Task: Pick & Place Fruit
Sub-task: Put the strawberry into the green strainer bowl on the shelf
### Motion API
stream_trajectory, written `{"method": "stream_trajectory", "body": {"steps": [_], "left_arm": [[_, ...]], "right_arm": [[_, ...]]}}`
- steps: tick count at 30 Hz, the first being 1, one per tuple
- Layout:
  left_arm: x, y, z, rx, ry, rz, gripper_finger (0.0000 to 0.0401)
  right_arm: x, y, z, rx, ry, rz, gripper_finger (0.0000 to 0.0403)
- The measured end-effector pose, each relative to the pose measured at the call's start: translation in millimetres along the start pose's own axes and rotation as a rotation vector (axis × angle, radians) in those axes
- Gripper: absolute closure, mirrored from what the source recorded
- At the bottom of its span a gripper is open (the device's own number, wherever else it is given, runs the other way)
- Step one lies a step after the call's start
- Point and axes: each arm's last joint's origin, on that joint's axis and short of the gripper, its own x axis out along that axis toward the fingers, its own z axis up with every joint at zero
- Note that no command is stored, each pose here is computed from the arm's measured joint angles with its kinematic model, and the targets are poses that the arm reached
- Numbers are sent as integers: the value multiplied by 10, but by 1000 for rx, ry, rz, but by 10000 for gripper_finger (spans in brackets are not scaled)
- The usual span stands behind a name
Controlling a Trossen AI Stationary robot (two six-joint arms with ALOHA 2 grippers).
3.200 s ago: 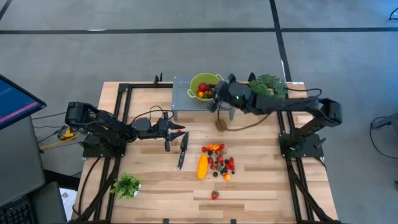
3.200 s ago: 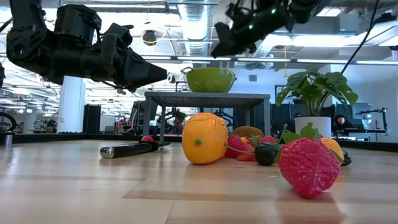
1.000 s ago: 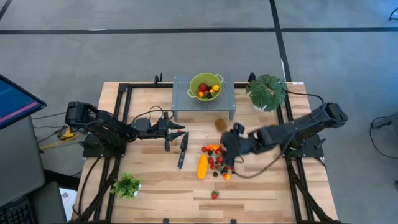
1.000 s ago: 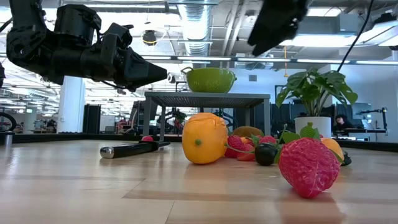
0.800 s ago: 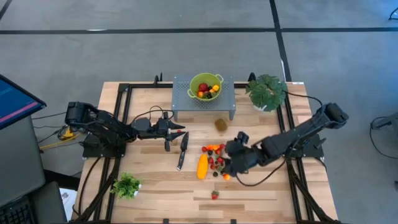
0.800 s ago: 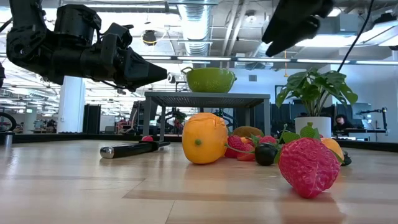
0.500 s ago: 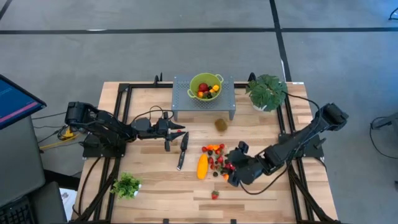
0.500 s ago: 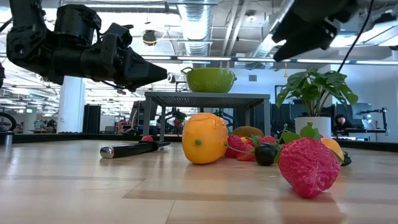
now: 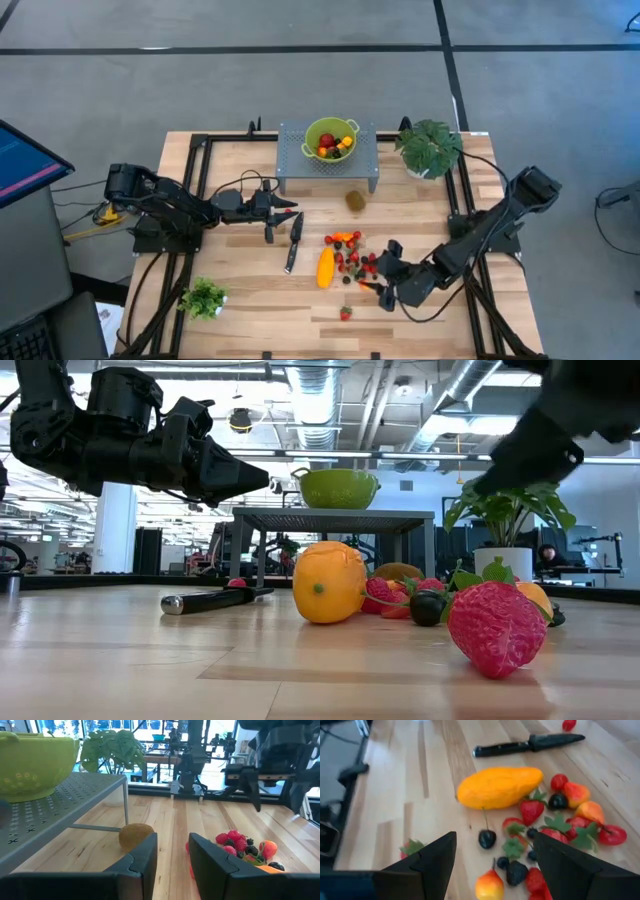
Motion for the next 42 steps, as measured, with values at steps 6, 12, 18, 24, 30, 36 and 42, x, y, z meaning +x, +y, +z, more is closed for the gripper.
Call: {"method": "stream_trajectory", "body": {"steps": [6, 12, 18, 24, 30, 36, 42], "left_arm": [[0, 0, 0, 0, 0, 0, 295], [0, 0, 1, 0, -1, -1, 295], [0, 0, 2, 0, -2, -4, 295], [0, -1, 8, -1, -8, -4, 295], [0, -1, 7, 0, -8, -3, 295], [-1, 0, 7, 0, -7, 1, 295], [-1, 0, 6, 0, -7, 0, 295]], "right_arm": [[163, -32, -185, -6, -28, -37, 143], [476, -21, -390, -33, 7, -89, 143], [635, -10, -384, -43, 17, -124, 150], [675, -29, -372, -42, 37, -116, 208], [673, -25, -372, -62, 39, -112, 314], [676, -28, -370, -93, 41, -111, 396], [704, -61, -345, -82, 50, -111, 399]]}}
